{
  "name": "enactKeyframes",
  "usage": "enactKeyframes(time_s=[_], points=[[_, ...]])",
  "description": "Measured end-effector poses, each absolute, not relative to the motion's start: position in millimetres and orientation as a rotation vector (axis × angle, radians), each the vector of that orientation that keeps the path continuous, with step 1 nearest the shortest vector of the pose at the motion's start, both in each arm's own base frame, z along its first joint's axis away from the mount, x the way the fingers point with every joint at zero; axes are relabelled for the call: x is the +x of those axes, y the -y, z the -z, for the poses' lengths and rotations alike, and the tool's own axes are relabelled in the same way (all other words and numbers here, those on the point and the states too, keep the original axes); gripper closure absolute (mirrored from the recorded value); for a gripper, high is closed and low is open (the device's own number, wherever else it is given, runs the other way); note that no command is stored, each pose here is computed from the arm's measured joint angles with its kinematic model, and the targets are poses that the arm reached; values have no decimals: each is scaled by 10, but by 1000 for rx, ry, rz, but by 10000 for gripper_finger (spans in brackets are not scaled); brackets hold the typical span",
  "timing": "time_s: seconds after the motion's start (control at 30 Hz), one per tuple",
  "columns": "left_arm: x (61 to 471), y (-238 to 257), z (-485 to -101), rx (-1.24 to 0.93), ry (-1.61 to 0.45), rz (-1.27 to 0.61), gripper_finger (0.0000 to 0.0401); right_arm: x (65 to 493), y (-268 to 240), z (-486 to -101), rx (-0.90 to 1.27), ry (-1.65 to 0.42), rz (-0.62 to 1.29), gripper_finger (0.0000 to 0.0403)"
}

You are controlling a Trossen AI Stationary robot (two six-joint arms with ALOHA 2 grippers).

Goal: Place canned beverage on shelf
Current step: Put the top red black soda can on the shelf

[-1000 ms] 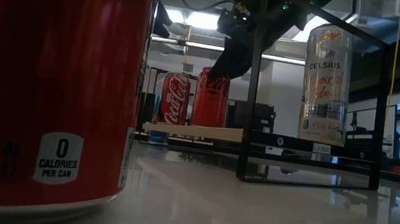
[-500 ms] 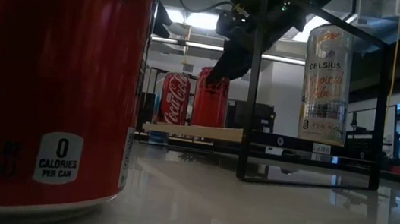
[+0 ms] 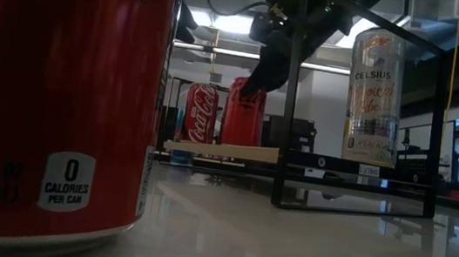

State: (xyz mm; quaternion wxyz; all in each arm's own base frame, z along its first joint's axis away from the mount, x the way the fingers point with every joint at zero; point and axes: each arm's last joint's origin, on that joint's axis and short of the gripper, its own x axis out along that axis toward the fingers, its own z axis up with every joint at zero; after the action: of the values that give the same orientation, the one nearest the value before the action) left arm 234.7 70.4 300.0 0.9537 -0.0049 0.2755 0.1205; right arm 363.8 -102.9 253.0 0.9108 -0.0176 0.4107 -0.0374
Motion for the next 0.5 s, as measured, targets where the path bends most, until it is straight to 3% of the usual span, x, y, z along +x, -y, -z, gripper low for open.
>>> enactKeyframes(time_s=[0.5], points=[[2347, -704, -2999, -10, -561, -246, 63, 3417, 1233, -2674, -9, -861, 112, 105]])
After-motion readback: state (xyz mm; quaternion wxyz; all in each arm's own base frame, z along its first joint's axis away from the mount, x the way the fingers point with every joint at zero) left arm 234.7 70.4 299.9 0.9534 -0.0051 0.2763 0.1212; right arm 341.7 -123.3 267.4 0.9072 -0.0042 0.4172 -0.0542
